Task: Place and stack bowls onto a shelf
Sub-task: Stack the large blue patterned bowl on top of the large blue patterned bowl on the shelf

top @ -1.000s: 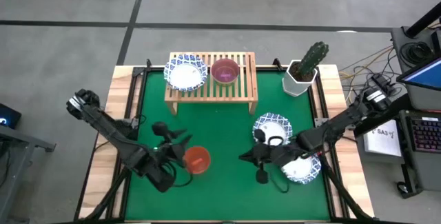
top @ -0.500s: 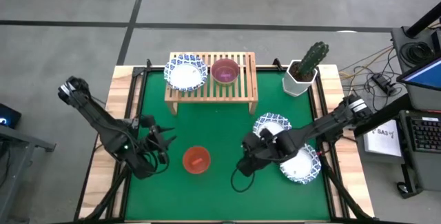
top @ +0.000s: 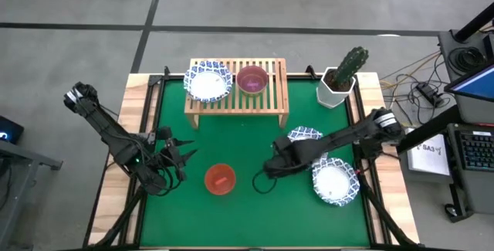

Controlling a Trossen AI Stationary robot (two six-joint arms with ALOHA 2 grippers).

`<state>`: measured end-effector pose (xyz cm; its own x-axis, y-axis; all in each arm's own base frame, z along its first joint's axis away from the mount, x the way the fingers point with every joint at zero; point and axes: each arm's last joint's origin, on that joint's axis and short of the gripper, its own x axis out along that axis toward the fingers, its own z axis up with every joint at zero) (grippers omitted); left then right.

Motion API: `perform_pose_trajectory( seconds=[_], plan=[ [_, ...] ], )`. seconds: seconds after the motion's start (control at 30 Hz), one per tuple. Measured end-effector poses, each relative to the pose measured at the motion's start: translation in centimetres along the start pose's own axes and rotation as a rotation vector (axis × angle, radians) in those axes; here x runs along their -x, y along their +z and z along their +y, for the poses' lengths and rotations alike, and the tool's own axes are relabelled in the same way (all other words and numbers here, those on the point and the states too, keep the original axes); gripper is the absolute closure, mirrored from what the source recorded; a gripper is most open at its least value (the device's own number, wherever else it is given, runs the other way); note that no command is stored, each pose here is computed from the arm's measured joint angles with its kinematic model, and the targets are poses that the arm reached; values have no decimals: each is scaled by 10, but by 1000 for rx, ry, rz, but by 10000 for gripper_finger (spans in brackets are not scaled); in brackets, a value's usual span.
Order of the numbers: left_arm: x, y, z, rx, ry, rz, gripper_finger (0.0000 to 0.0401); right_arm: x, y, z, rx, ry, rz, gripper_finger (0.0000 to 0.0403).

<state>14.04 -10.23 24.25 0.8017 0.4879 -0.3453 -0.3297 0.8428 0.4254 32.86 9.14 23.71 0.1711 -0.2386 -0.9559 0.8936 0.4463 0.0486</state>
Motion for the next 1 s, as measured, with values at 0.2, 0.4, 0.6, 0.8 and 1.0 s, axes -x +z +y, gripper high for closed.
perform_pose_trajectory(
  seconds=[0.2, 0.4, 0.6, 0.8, 1.0],
  plan=[
    [0, -1, 0, -9, -1, 5, 278, -35, 19, 2, 3, -107, 13, 224],
    [0, -2, 1, -17, 0, 8, 278, -60, 30, 1, 9, -179, 35, 245],
    [0, -2, 1, -24, 1, 11, 278, -65, 30, 1, 12, -205, 46, 294],
    [0, -3, 1, -27, 2, 12, 278, -66, 30, 1, 14, -212, 39, 356],
    [0, -3, 1, -27, 2, 12, 278, -74, 27, 2, 21, -231, 54, 392]
  ],
)
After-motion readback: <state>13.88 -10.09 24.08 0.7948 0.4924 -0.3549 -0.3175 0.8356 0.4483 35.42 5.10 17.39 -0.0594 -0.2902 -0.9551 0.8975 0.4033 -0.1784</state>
